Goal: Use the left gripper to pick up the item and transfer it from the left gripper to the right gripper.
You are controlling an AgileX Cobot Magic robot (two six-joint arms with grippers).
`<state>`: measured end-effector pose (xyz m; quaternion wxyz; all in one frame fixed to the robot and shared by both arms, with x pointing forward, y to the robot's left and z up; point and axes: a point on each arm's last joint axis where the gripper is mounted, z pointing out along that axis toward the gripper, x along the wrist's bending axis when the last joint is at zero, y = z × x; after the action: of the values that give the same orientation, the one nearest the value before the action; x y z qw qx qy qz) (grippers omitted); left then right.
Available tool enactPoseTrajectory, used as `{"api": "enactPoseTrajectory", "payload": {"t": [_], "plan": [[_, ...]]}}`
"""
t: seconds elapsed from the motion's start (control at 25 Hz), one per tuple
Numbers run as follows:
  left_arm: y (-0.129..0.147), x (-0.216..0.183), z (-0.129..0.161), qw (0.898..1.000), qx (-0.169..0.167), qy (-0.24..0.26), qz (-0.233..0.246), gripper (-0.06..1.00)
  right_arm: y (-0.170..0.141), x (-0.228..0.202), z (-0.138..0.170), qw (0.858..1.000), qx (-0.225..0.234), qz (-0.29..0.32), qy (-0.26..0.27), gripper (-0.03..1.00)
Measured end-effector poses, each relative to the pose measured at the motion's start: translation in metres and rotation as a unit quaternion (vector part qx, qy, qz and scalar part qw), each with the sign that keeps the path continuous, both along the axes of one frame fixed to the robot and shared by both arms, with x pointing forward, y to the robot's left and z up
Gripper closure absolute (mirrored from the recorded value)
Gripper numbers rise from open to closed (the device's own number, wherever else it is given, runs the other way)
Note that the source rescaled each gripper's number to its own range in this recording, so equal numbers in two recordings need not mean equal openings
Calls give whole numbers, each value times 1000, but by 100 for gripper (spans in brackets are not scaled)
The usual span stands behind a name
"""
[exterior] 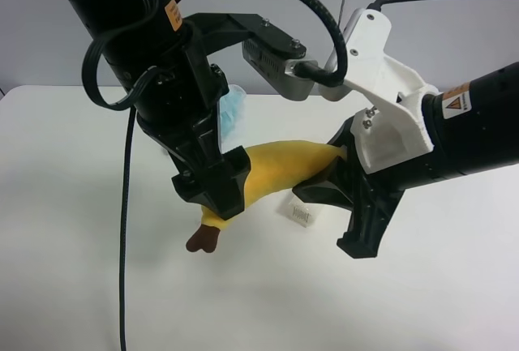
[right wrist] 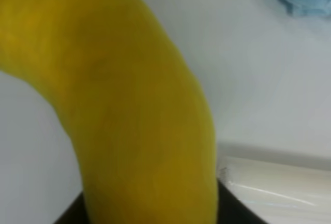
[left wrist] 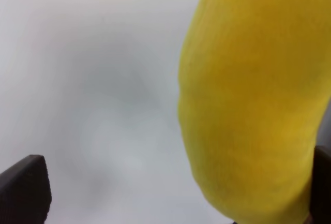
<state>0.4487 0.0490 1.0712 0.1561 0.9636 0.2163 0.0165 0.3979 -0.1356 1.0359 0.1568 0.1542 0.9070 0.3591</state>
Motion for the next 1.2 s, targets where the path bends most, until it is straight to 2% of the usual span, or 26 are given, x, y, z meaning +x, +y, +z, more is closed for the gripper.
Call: {"api": "enactPoseTrajectory", "payload": {"t": [0.12,0.28,0.48,0.72,0.84,1.04,1.2], "plan": [[4,-3,9,1000,3,-3,-2,-5,0,0,0,1000,0,0,0,97],[13,-10,40,1000,-17,-22,-2,-5,0,0,0,1000,-3,2,-2,97],[32,-21,74,996,-41,-70,23,-5,0,0,0,1000,-4,2,-2,97],[69,-45,111,987,-77,-131,56,-5,0,0,0,1000,-5,3,-2,97],[92,-65,105,986,-79,-131,61,-5,-1,-1,-1,1000,-7,5,0,97],[136,-104,59,991,-49,-101,75,-5,-1,-1,-1,1000,-7,5,1,97],[172,-136,31,990,-57,-101,86,-5,-1,-1,-1,1000,-7,5,1,97]]}}
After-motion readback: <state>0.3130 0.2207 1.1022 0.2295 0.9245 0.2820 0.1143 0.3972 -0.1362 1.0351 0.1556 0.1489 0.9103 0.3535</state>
